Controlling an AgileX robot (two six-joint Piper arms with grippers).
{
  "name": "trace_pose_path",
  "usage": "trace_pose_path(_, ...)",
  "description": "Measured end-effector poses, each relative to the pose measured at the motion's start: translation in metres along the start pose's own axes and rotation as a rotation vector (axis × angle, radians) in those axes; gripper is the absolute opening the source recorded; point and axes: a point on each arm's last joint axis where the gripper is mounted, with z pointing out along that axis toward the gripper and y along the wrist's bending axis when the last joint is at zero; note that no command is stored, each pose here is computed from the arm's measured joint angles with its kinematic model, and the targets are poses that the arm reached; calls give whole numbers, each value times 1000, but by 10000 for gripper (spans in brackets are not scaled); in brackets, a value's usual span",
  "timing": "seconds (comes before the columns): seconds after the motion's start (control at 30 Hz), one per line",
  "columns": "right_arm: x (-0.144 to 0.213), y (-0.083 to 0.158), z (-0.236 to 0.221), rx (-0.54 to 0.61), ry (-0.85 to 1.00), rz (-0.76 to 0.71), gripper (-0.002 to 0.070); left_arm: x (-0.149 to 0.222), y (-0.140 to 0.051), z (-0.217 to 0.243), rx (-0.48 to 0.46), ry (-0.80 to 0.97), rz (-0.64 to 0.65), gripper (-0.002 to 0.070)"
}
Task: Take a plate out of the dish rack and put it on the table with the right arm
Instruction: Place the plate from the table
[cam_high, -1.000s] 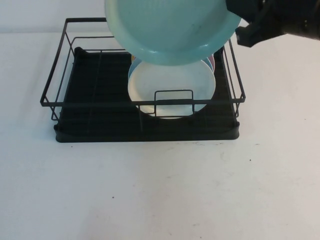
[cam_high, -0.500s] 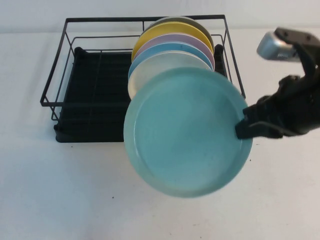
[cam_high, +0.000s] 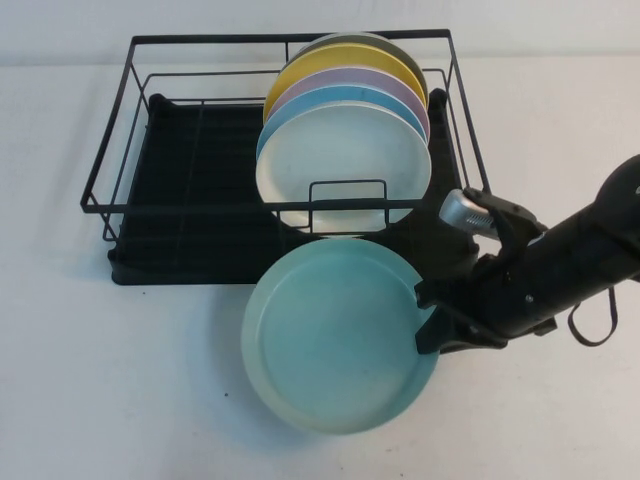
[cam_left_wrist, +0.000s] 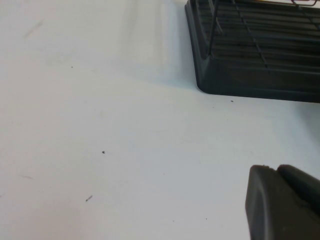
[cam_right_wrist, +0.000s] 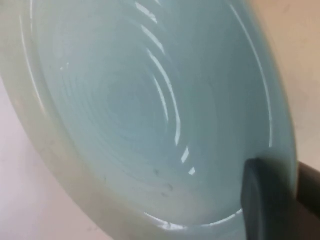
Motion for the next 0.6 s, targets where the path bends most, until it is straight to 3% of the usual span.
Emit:
trace_pose_path(0.2,-5,-16,25,34,17,32,14,0,0,0,0,0,0,-6)
trace_pose_path(0.6,-7,-26,41,50,26,71,17,0,0,0,0,0,0,-6)
